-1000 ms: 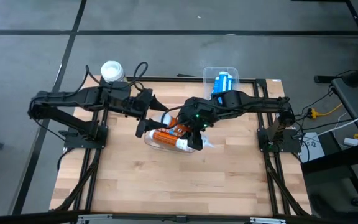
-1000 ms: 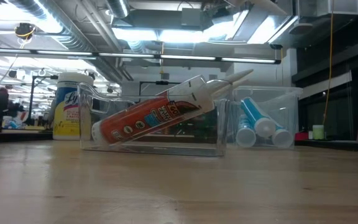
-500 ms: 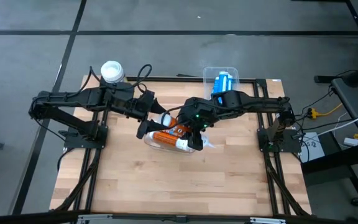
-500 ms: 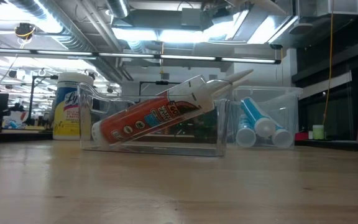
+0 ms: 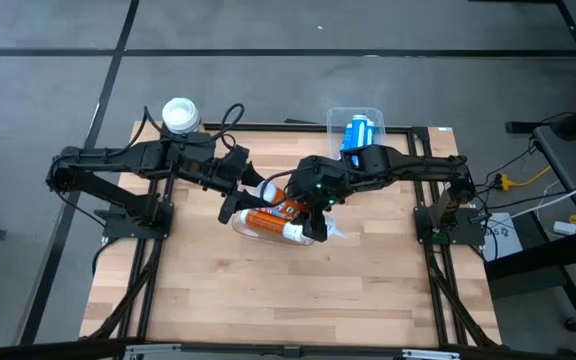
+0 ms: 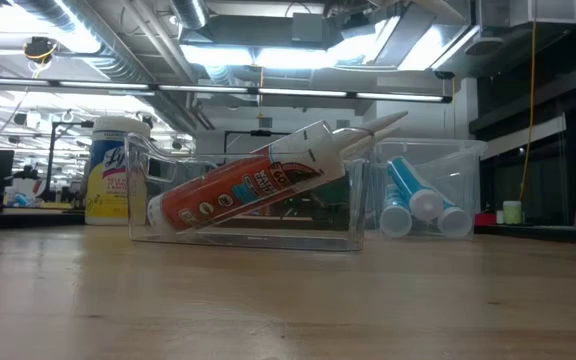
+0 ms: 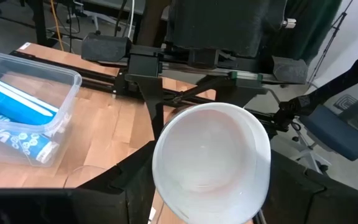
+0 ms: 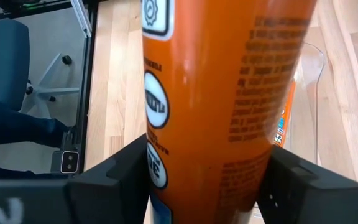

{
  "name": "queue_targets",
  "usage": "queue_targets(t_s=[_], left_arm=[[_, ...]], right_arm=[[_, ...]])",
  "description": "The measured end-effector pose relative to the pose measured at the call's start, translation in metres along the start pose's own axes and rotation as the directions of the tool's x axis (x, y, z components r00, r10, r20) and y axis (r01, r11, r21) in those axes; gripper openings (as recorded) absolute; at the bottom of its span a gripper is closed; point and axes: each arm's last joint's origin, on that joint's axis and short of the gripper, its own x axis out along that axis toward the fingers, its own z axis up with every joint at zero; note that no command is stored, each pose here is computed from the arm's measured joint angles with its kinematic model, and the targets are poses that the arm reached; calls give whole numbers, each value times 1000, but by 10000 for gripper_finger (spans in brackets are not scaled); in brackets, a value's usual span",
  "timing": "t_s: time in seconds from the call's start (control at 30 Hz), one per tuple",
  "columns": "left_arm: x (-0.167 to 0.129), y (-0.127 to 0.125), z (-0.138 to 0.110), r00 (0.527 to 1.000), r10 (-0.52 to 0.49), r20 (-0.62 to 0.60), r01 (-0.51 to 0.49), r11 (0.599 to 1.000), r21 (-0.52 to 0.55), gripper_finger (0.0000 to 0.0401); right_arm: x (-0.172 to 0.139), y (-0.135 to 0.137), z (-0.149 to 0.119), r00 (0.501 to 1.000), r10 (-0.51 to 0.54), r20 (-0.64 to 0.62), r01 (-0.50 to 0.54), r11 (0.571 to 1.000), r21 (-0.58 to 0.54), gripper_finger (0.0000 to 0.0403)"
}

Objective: Pick & place silicon tubes, Sealant and Lysol wipes
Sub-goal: Put the orange sealant into the left transparent bin

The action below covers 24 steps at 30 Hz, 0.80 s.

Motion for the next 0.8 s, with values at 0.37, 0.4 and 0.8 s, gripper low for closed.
queue_targets(t_s=[0.37, 0.4, 0.8], left_arm=[[0, -2, 2, 999, -42, 19, 42, 999, 1, 216], [-1, -2, 3, 999, -44, 26, 44, 999, 3, 216], [-2, -4, 8, 995, -71, 69, 70, 997, 15, 215]], right_arm=[[-12, 4, 3, 998, 67, 13, -67, 998, 16, 241], [-15, 4, 4, 998, 68, 15, -68, 998, 17, 241], [-34, 6, 5, 997, 71, 21, -71, 997, 29, 242]])
